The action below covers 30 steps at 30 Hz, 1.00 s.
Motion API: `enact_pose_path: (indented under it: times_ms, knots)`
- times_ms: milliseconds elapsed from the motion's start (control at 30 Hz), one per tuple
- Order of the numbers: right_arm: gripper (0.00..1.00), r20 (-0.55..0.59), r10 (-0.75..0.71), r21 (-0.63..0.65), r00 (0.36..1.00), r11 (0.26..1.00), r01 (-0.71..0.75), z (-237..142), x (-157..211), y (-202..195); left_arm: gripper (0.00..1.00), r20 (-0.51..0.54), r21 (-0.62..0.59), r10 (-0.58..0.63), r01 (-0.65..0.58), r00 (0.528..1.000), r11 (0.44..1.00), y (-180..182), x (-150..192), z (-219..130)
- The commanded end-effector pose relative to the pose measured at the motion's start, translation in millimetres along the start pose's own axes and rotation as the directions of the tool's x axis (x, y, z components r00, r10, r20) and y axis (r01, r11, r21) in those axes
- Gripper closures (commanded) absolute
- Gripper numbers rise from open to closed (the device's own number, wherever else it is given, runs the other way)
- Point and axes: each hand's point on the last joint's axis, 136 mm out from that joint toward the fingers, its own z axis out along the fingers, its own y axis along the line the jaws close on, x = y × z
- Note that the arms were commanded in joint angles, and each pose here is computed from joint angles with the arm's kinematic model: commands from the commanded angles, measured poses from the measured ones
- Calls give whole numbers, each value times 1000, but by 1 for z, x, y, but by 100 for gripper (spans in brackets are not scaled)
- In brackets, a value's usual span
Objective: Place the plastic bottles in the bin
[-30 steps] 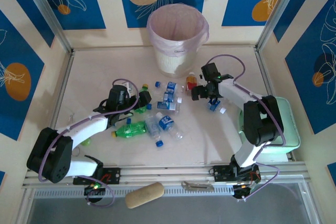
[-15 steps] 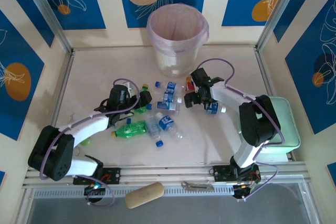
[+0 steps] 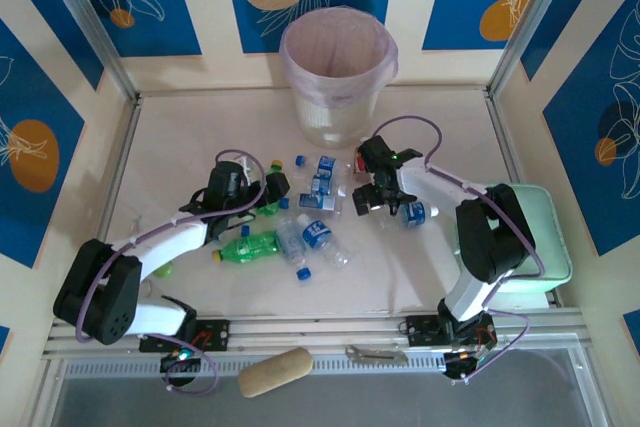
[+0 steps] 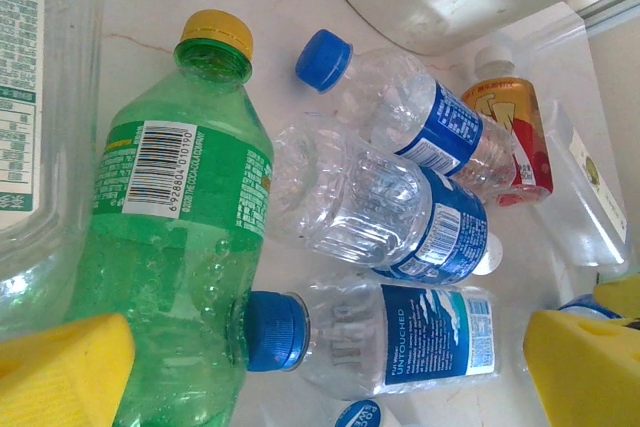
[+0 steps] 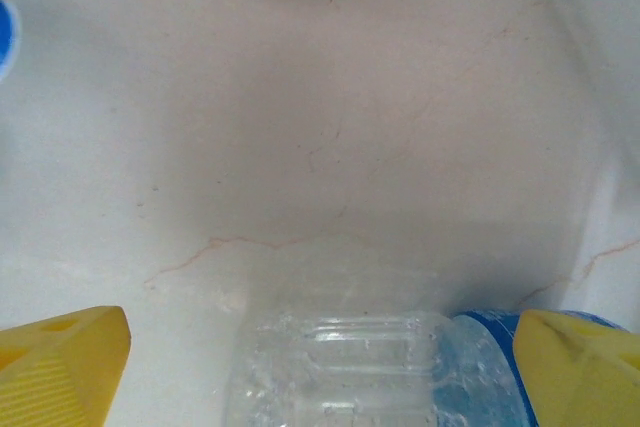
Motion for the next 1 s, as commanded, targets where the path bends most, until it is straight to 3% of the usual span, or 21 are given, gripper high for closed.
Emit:
enact_pose_path:
  times_ms: [0,133,367,733,967]
  knots:
    - [1,55,99,-44,994,994,-97,-28,-4,-1,0,6,41,0,0,1000,999,-12,-3,0]
    - [1,79,349,-69,934,936,-344,-49,0,-24,0,17,36,0,-1,1000,999,-9,-3,-2]
    - [1,15,752,-155,658,652,-742,-53,40,-52,0,15,34,2,-3,1000,999,-5,1,-1]
    - [1,-60,941,-154,332,320,-935,-30,81,-49,0,22,19,26,-27,999,999,0,3,-3]
    - [1,-94,958,-144,273,258,-955,-6,80,-43,0,40,-19,54,-53,998,998,6,1,-11]
